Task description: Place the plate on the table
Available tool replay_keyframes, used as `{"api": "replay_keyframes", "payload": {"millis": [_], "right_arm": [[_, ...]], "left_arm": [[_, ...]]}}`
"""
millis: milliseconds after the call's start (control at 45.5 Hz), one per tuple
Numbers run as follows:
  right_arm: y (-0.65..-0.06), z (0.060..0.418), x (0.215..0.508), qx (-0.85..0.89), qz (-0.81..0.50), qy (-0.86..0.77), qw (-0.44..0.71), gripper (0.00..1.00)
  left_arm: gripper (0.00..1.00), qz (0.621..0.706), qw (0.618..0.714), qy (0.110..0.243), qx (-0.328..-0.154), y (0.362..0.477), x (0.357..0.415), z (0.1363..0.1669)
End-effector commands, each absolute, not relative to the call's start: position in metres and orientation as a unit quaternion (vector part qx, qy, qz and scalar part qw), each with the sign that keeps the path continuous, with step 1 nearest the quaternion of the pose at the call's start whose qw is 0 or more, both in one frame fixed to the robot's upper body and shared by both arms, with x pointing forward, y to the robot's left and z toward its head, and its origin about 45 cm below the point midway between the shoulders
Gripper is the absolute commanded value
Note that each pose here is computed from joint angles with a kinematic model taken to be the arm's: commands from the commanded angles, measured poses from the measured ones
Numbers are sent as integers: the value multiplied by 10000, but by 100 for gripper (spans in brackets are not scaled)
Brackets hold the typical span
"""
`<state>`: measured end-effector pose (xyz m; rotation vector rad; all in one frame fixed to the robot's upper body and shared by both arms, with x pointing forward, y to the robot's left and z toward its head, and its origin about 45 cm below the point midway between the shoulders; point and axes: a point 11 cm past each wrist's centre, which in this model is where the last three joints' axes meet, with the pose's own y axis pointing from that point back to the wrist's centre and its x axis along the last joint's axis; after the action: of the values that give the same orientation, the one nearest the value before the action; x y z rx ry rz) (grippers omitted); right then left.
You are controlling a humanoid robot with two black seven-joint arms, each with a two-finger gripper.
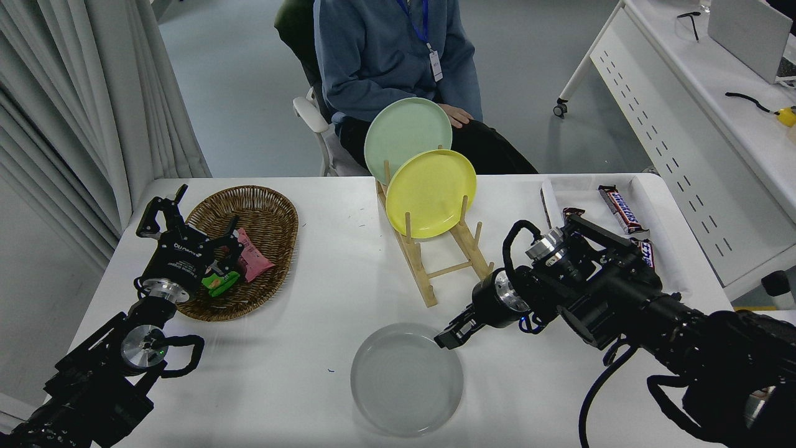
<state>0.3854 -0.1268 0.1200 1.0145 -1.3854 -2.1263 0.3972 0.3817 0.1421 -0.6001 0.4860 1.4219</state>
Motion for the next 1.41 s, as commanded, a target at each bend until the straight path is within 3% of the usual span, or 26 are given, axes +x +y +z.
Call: {"api": "replay_keyframes", "payload": {"millis": [0,198,418,703,813,945,1231,1385], "right_arm": [[-852,1496,3786,4882,-7407,-4111,2100,100],[-685,1720,3813,5860,-6897,-3687,2120,100],[-1077,1806,4011,7569,-5338,-3131,2101,100],[-1722,2167,4404,7967,-4126,-3774,2295,100],[-2012,2539,4749,8159,-3411,-4486,1296,100],[-2252,2853,4944,8256,-2684,-4952,338,100],[-2599,3037,5092,8013,-1969,-5596,-779,100],[-2994,2907,5065,7714,-1998,-5965,-961,100]], "left_arm": [[100,6360,6902,2173,-2682,3818,3974,1423],[100,6358,6903,2176,-2682,3816,3971,1420],[100,6358,6903,2176,-2682,3816,3971,1420],[100,6355,6906,2172,-2686,3815,3976,1426],[100,6358,6903,2176,-2682,3816,3971,1420],[100,6356,6904,2167,-2691,3816,3976,1427],[100,6358,6903,2176,-2682,3816,3971,1420],[100,6358,6903,2176,-2682,3816,3971,1420]]}}
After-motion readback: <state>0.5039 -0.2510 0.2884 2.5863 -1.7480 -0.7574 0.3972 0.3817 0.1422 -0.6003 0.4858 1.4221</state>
